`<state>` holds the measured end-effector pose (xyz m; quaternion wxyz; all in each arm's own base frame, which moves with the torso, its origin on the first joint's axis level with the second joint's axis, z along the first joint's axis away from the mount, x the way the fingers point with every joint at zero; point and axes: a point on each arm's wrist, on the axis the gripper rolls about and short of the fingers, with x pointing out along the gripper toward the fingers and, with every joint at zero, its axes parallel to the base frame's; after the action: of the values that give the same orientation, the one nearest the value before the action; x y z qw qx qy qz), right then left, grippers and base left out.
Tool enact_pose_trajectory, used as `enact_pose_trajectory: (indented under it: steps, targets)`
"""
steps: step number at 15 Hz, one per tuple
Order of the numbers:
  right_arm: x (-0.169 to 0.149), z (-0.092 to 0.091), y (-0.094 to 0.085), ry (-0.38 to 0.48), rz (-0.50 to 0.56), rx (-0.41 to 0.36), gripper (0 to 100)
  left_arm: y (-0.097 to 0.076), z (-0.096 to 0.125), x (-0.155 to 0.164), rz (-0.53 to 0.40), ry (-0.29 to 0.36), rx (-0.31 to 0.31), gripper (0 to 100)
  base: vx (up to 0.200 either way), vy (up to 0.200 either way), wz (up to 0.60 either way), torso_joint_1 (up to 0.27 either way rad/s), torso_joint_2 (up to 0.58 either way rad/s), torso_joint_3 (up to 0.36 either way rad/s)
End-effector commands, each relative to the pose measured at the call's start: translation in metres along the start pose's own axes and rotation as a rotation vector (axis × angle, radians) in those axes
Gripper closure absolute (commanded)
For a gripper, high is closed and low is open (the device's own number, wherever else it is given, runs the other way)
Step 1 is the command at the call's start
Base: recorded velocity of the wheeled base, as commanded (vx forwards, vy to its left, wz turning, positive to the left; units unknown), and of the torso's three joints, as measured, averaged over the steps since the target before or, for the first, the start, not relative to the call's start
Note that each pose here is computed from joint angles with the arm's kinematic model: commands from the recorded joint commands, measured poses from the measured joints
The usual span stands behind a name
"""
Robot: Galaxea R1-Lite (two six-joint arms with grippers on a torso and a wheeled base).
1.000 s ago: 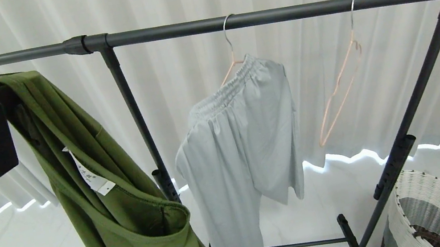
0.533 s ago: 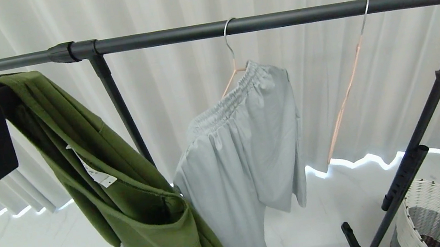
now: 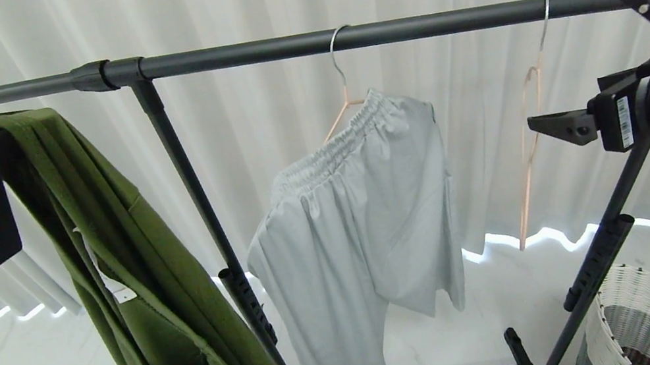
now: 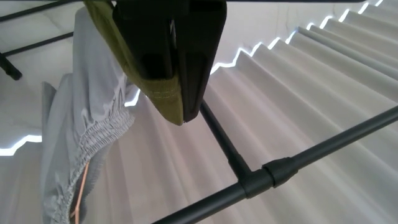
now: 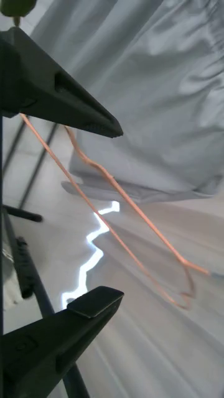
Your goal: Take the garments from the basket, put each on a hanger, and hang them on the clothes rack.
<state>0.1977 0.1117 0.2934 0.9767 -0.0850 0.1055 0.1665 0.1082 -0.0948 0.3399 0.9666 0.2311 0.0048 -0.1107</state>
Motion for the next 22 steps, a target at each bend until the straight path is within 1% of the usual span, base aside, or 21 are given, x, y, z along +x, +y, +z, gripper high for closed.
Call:
enact_pose_trajectory:
  steps: [1, 4, 6, 9, 13, 15, 22]
  targets:
    - [0.02, -0.005, 0.001, 0.057, -0.008, 0.012, 0, 0.0, 0.0, 0.0, -0.001, 0.0, 0.0, 100, 0.0, 0.0, 0.0, 0.0, 0.0, 0.0]
    - [0.028, -0.011, -0.004, 0.101, -0.035, 0.072, 0, 0.0, 0.0, 0.0, -0.003, -0.001, 0.0, 100, 0.0, 0.0, 0.0, 0.0, 0.0, 0.0]
    - [0.029, -0.015, -0.005, 0.131, -0.042, 0.092, 0, 0.0, 0.0, 0.0, -0.003, -0.001, 0.0, 100, 0.0, 0.0, 0.0, 0.0, 0.0, 0.0]
    - [0.029, -0.015, -0.006, 0.134, -0.048, 0.123, 0, -0.001, 0.0, 0.0, -0.003, 0.0, 0.001, 100, 0.0, 0.0, 0.0, 0.0, 0.0, 0.0]
    - [0.029, -0.016, -0.007, 0.138, -0.051, 0.125, 0, -0.002, -0.002, 0.0, -0.007, 0.004, 0.005, 100, 0.0, 0.0, 0.0, 0.0, 0.0, 0.0]
    - [0.027, -0.018, -0.008, 0.162, -0.057, 0.124, 0, -0.001, -0.002, 0.0, -0.005, 0.004, 0.004, 100, 0.0, 0.0, 0.0, 0.0, 0.0, 0.0]
    - [0.031, -0.02, -0.01, 0.173, -0.064, 0.128, 0, 0.0, -0.002, -0.001, -0.003, 0.0, 0.001, 100, 0.0, 0.0, 0.0, 0.0, 0.0, 0.0]
